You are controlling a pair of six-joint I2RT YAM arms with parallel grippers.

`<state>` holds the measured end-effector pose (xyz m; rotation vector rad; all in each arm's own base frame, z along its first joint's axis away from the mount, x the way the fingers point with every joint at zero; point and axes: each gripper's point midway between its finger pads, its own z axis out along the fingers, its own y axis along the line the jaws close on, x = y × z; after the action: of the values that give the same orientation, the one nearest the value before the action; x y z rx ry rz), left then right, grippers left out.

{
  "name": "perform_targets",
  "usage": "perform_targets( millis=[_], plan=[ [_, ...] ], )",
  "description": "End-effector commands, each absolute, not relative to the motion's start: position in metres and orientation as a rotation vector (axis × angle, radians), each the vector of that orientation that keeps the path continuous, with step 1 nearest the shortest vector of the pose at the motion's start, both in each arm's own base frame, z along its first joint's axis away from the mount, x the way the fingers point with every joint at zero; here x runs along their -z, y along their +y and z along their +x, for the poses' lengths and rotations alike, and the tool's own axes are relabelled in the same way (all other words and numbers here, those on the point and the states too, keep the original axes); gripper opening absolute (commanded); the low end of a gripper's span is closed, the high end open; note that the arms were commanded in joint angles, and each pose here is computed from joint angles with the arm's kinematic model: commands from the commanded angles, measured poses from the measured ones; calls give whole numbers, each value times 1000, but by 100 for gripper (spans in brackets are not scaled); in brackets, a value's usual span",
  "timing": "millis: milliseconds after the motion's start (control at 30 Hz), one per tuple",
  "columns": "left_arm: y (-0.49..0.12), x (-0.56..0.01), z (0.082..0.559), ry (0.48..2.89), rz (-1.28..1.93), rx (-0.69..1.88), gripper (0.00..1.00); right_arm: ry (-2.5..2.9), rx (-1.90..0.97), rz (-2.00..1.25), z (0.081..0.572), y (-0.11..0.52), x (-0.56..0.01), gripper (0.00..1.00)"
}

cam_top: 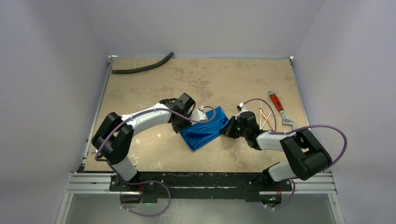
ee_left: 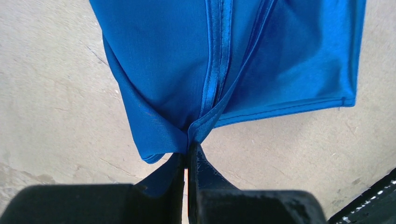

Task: Fold the napkin into a case and place the utensils inside
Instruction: Smooth out the 2/3-rectangle-folded napkin at the center of the board.

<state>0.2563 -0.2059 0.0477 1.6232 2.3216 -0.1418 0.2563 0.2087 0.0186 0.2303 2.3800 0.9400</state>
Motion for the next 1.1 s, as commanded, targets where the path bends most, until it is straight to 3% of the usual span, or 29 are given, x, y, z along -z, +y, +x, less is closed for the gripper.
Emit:
perform_targets(
  millis=[0, 133, 200, 400, 633, 767, 900, 1067],
  plan=[
    [-197, -43, 255, 2292, 1693, 85, 0, 2384, -867, 245, 256, 199, -24, 0],
    [-197, -35, 255, 2290, 1709, 60, 0, 2299, -918, 206, 269, 208, -63, 1],
    [-197, -29, 253, 2289, 1725, 38, 0, 2281, -945, 170, 273, 214, -78, 8],
    [-193, -15, 250, 2280, 1759, -35, 0, 2290, -896, 159, 285, 211, -84, 14],
    [-191, -19, 257, 2214, 1767, -91, 0, 2313, -789, 140, 306, 207, -78, 41],
    [-190, -21, 258, 2210, 1765, -97, 0, 2321, -690, 138, 321, 199, -73, 49],
    [-190, -20, 256, 2214, 1764, -90, 0, 2327, -654, 127, 326, 196, -69, 51],
    [-191, -21, 257, 2212, 1749, -87, 0, 2347, -680, 126, 325, 199, -59, 44]
  ],
)
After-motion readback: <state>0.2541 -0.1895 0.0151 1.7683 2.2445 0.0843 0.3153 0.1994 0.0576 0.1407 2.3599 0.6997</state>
